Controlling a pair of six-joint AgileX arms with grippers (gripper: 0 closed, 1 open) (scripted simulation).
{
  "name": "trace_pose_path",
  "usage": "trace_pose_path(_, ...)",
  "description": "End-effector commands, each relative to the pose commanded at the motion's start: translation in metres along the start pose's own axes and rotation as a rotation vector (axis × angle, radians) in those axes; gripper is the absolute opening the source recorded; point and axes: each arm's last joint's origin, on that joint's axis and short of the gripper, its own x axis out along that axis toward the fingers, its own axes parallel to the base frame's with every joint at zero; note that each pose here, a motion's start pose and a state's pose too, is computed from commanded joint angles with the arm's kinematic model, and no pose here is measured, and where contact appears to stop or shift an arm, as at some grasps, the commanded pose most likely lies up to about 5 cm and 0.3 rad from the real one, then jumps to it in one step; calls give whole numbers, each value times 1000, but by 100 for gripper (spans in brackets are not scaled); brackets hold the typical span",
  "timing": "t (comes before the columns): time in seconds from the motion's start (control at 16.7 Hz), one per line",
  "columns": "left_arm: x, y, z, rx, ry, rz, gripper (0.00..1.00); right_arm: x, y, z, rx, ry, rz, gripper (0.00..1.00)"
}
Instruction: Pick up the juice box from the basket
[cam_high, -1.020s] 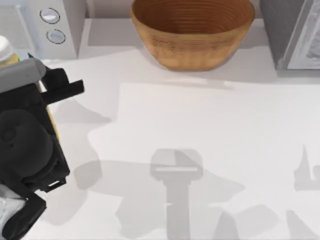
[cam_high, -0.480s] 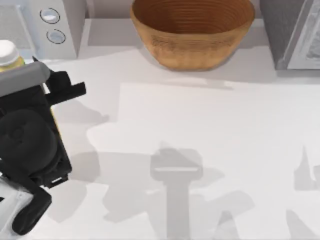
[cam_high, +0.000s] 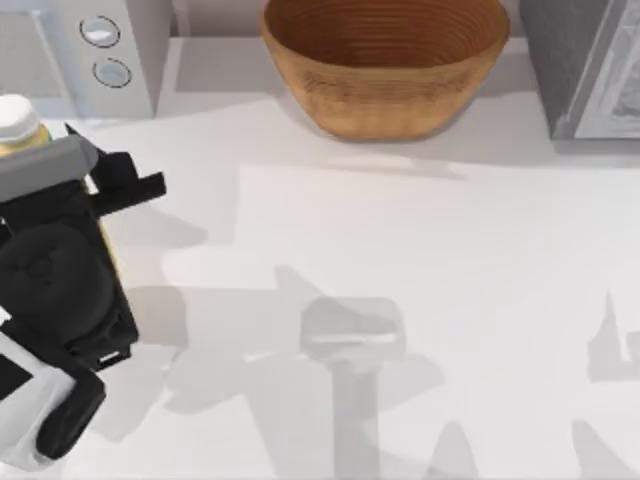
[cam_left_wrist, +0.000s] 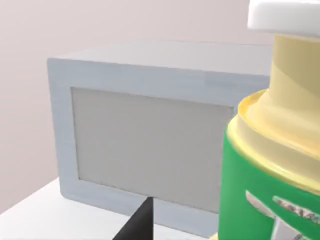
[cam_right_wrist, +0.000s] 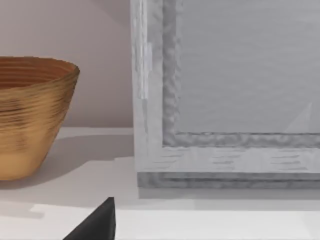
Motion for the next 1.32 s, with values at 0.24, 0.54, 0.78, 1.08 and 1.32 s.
trace_pose_path(0.24, 1, 0, -1, -1, -1, 0, 0, 0, 0, 0, 0, 0, 0, 100)
trace_pose_path(0.54, 1, 0, -1, -1, -1, 0, 38, 0, 0, 0, 0, 0, 0, 100)
trace_pose_path(0.78, 1, 0, -1, -1, -1, 0, 68, 0, 0, 0, 0, 0, 0, 100)
trace_pose_path(1.08, 1, 0, -1, -1, -1, 0, 100, 0, 0, 0, 0, 0, 0, 100)
trace_pose_path(1.32, 1, 0, -1, -1, -1, 0, 100, 0, 0, 0, 0, 0, 0, 100)
